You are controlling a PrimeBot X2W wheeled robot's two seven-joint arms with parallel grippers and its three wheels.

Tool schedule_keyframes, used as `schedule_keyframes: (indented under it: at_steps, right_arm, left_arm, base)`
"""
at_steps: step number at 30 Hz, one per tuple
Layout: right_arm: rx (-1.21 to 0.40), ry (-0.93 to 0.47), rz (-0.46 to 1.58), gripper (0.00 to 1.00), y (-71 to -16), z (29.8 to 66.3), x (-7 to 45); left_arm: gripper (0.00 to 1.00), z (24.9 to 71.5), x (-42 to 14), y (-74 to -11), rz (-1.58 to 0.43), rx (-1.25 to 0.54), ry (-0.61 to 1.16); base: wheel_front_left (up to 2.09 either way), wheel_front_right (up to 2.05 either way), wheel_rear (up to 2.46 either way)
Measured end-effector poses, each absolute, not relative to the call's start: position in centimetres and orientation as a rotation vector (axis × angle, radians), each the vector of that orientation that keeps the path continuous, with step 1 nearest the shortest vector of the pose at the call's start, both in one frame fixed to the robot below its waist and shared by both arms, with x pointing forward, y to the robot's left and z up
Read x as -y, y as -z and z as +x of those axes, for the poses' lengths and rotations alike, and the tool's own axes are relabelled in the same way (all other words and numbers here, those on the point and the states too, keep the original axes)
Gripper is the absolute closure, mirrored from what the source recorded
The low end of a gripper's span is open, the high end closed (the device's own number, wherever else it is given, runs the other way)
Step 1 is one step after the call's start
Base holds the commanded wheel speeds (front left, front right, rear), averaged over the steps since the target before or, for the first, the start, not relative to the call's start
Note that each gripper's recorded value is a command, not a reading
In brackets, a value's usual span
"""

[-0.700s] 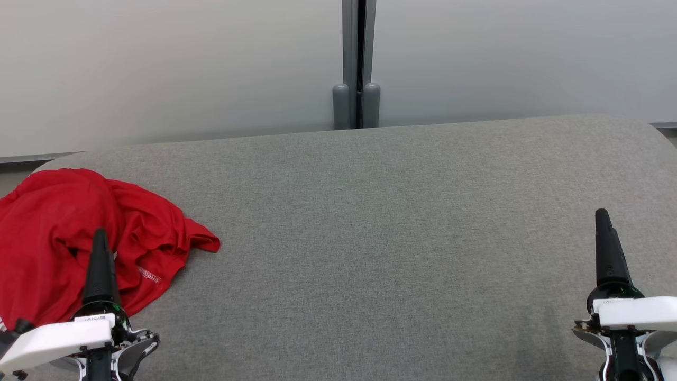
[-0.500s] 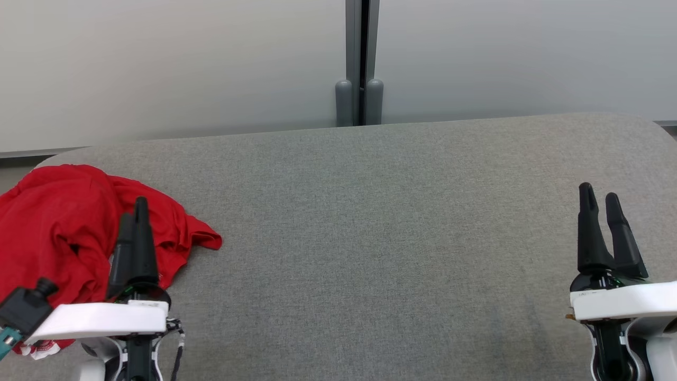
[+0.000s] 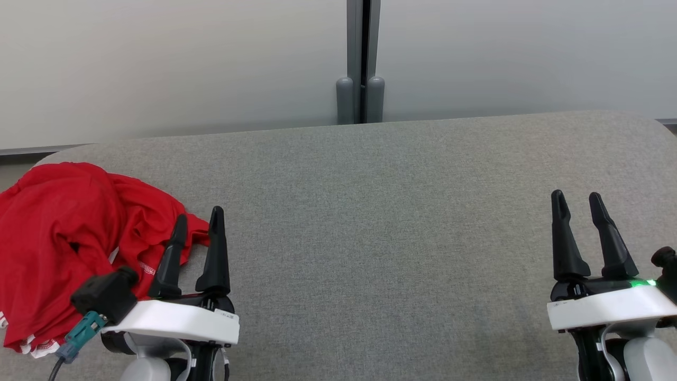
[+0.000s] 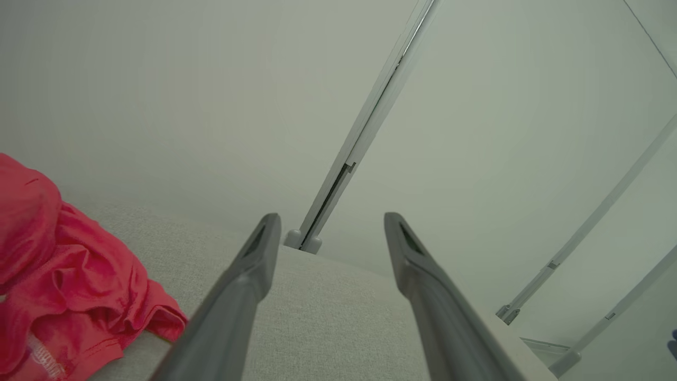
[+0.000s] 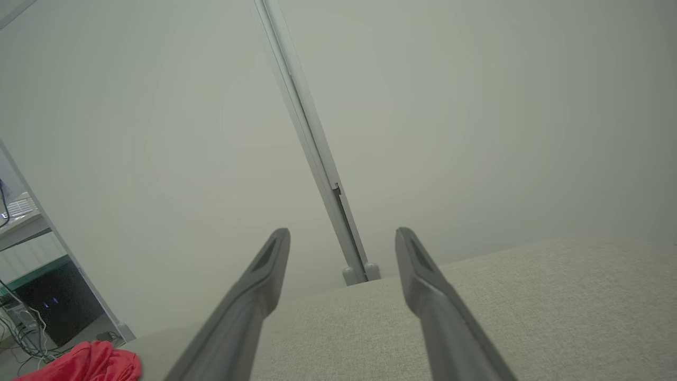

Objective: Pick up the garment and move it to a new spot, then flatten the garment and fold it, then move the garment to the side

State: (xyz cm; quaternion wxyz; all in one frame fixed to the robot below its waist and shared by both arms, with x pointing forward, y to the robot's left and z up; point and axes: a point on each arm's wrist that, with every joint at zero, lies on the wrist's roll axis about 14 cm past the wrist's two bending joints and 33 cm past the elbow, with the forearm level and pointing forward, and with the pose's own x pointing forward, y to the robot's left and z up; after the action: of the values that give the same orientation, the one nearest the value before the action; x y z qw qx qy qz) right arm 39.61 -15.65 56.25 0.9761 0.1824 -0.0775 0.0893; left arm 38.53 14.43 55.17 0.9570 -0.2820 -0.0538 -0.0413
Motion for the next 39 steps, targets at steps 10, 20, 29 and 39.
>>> schedule_keyframes:
  at_steps: [10, 20, 29, 39]
  right_arm:
    - [0.17, -0.21, 0.254, 0.0, -56.3, 39.6, 14.5]
    - [0.163, -0.241, 0.146, 0.0, -55.5, 39.4, 13.4]
    - [0.162, -0.264, 0.065, 0.0, -55.0, 39.3, 12.7]
    - [0.184, -0.263, 0.14, 0.0, -55.4, 39.4, 12.0]
  left_arm:
    - [0.0, 38.2, -13.5, -54.3, -0.418, 0.091, 0.082]
    - [0.0, 37.9, -13.2, -53.4, -0.276, 0.081, 0.076]
    - [0.0, 37.6, -12.0, -52.7, -0.159, 0.077, 0.095]
    - [0.0, 37.5, -12.1, -52.3, -0.197, 0.076, 0.091]
  base:
    - [0.0, 0.0, 0.0]
    - [0.0, 0.0, 0.0]
    - [0.0, 0.0, 0.0]
    - [0.0, 0.0, 0.0]
